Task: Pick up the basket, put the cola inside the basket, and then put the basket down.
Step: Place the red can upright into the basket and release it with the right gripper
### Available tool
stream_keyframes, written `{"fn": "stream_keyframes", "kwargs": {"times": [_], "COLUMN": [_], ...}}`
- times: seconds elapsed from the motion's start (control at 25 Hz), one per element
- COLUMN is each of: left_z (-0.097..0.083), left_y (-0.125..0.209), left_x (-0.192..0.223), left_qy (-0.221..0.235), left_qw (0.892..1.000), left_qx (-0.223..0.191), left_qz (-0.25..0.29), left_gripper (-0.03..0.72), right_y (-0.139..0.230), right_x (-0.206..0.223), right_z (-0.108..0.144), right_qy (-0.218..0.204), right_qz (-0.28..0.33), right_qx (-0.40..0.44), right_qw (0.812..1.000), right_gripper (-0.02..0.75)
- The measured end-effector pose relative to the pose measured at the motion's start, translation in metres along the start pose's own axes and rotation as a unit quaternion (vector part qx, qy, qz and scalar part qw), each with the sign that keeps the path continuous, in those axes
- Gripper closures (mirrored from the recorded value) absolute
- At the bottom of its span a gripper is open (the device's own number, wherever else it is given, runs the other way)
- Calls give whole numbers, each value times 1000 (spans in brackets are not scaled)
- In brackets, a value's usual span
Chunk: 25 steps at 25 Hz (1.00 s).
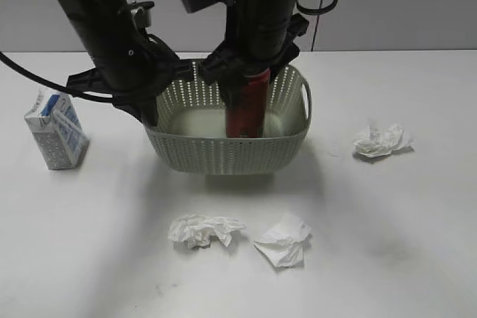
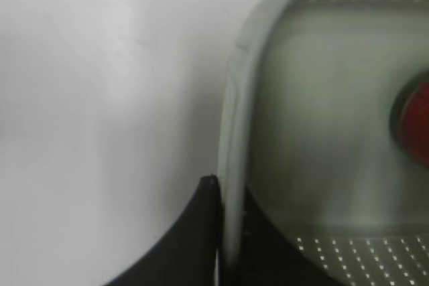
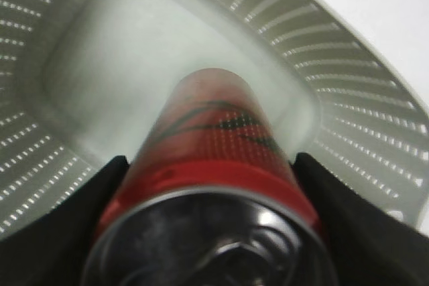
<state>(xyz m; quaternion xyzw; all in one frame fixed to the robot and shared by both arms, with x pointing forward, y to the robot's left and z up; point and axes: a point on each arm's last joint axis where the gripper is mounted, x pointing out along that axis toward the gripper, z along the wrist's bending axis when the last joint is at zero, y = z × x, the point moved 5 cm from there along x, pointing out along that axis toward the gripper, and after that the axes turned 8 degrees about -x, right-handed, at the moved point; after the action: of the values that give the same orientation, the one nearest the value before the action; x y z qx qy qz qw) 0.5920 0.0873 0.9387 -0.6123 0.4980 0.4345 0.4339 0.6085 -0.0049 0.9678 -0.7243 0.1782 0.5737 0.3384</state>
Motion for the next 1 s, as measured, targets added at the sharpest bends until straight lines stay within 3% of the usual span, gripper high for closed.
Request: {"fn": "stream_keyframes", "kwargs": {"times": [0.56, 0.72, 1.0], "left_z": [5, 7, 8], "left_y": [2, 3, 5], "left_x": [4, 4, 5], "left_qy": [-18, -24, -25], "left_qw": [1000, 1000, 999], "left_qx": [6, 8, 5], "left_qz": [10, 14, 23], "left_gripper": [688, 688, 688], "right_y": [4, 6, -7], "right_x": [17, 14, -15], "right_z": [4, 8, 8], "right_qy": [-11, -27, -39], "right_qz": [22, 31, -3], "right_qx": [-57, -82, -75], "right_qw": [998, 996, 996], "right_gripper": [201, 95, 83]}}
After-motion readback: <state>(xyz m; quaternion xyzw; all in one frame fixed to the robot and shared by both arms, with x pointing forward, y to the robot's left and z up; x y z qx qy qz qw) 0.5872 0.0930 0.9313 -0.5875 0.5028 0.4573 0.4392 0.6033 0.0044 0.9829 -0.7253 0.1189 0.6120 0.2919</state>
